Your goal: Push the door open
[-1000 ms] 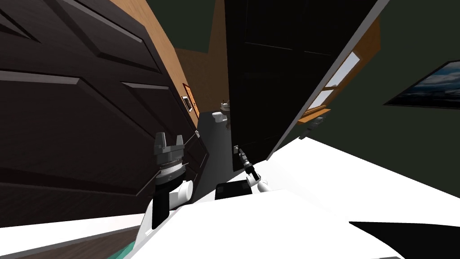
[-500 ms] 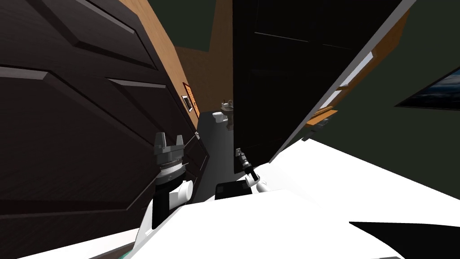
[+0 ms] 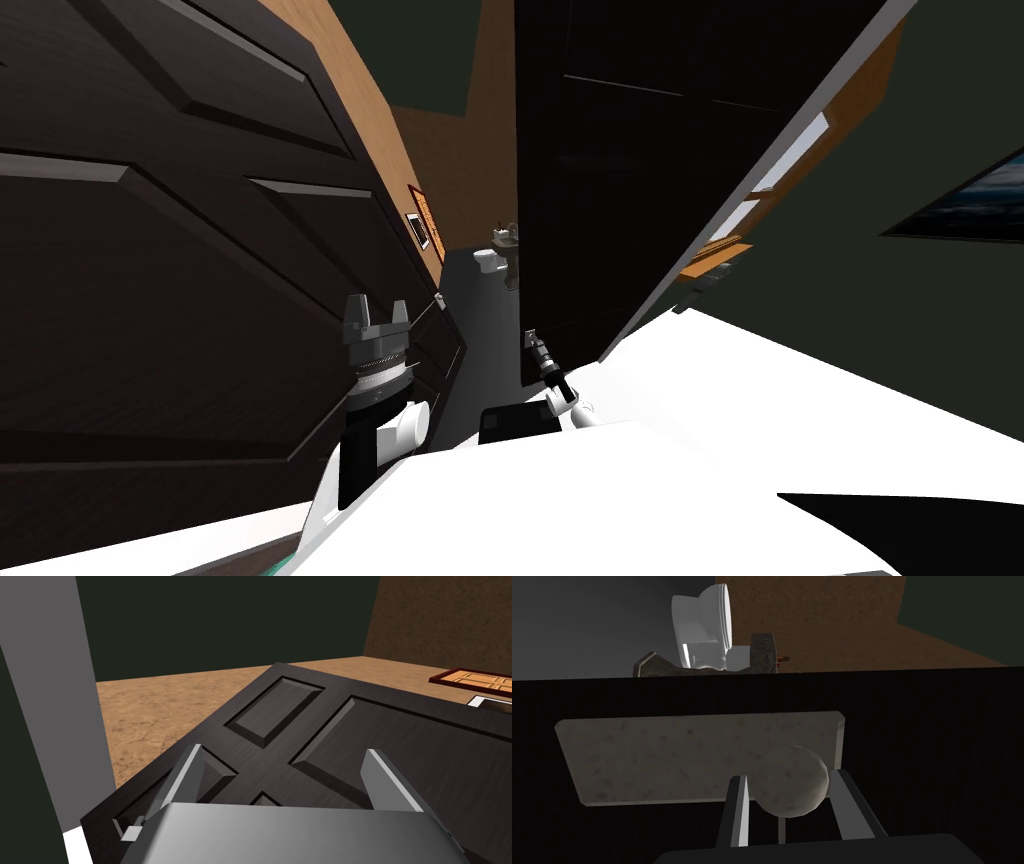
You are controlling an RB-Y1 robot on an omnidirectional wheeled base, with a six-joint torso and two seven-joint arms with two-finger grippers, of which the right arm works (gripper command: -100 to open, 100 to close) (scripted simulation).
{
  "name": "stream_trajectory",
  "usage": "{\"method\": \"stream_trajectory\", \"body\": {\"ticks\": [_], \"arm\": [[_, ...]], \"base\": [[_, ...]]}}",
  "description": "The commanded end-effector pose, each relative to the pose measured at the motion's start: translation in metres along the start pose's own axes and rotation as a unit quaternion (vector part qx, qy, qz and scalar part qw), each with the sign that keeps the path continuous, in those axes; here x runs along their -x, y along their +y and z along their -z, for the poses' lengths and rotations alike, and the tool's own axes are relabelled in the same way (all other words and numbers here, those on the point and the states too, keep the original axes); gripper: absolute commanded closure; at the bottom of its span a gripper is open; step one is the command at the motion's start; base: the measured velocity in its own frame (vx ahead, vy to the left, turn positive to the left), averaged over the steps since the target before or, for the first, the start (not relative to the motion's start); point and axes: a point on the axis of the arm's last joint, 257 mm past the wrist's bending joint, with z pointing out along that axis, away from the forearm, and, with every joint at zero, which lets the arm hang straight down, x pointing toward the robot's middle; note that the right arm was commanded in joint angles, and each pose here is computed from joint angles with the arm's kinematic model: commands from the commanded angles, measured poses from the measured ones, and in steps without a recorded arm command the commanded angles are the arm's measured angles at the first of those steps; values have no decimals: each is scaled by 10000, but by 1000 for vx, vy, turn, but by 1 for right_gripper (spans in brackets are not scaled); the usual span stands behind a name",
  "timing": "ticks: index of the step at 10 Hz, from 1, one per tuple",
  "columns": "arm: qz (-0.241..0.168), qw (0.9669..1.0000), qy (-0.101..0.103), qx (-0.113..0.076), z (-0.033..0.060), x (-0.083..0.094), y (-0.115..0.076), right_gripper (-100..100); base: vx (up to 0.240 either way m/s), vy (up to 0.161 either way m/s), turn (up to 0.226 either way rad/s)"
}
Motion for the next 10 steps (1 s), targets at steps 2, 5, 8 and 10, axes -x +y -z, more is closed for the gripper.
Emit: {"method": "stream_trajectory", "body": {"ticks": [2,5,8,10], "arm": [[72,9999,-111,-9,7,149,-9,100],[163,9994,-301,-17,17,371,-13,100],[218,9987,-460,-19,25,538,-11,100],[165,9988,-451,-33,20,503,-21,-100]], "base": [[125,45,-37],[189,49,-46],[110,8,-55],[-129,68,-92]]}}
